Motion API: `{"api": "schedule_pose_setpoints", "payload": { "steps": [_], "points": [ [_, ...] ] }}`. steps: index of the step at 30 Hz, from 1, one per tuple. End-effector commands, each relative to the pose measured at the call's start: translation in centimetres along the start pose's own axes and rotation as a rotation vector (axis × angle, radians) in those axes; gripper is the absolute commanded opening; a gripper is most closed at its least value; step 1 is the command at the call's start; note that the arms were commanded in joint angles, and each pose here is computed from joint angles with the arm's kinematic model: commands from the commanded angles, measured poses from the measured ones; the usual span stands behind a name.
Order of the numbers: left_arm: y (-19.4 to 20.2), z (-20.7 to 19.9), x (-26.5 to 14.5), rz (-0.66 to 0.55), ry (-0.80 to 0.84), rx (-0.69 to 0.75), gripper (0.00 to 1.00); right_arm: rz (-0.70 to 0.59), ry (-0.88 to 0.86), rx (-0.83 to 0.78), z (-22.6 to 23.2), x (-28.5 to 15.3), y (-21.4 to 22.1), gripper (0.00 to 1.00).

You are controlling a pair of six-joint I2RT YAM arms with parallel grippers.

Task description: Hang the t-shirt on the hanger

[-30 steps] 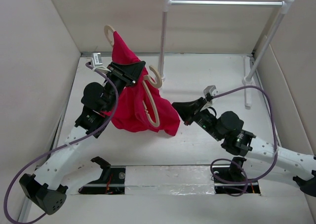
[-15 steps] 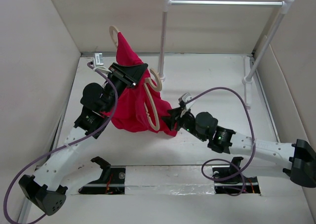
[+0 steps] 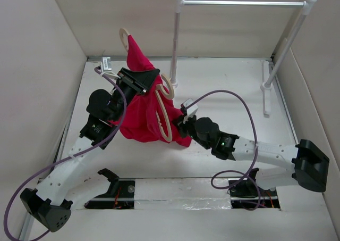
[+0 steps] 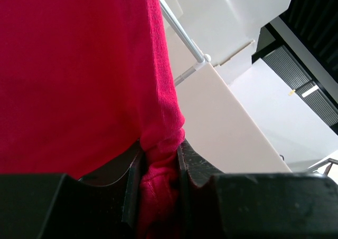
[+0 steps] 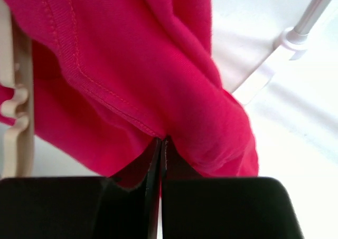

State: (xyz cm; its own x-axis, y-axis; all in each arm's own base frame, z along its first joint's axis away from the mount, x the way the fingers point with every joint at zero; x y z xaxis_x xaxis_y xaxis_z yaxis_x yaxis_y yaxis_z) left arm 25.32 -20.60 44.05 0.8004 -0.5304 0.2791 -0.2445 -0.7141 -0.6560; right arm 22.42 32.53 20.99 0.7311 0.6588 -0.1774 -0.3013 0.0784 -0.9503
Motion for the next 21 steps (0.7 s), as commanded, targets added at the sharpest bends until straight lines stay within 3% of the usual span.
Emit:
{"api": "schedule_pose_setpoints", "payload": {
  "steps": [1,11,14,21],
  "points": [
    [-3.1,-3.6,-1.0,-0.097,0.126,-0.005,0.0,-0.121,0.045,0.087,0.2,0.3,-4.0,0.0],
    [-4.1,-3.1,-0.1,-0.163,0.098,0.016,0.0,-0.017,-0.062,0.191,1.3,-3.9,0.6,0.0],
    [-6.4,-2.5,0.5,-0.294,0.044,0.046,0.0,0.082,-0.104,0.197,2.1,-6.1,2.9,0.0],
    [-10.1,-3.6,2.1,-0.432,0.027,0.106,0.0,0.263,-0.178,0.246,3.6,-10.3,7.7,0.0]
  ]
}}
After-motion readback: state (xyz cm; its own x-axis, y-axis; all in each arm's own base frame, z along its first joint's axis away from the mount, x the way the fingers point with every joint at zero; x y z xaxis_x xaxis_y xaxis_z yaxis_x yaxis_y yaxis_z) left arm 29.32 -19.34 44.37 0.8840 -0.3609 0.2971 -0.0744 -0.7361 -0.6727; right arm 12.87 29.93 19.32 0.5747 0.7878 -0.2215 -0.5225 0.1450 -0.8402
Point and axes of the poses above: each gripper's point midway between its finger pads, its own x axis out along the fingers, its own z axis along the line the jaws close on, y = z × x, the point moved 2 cm from there along -x, back along the fingers, and after that the axes turned 10 degrees about x, right-handed, at the moved point
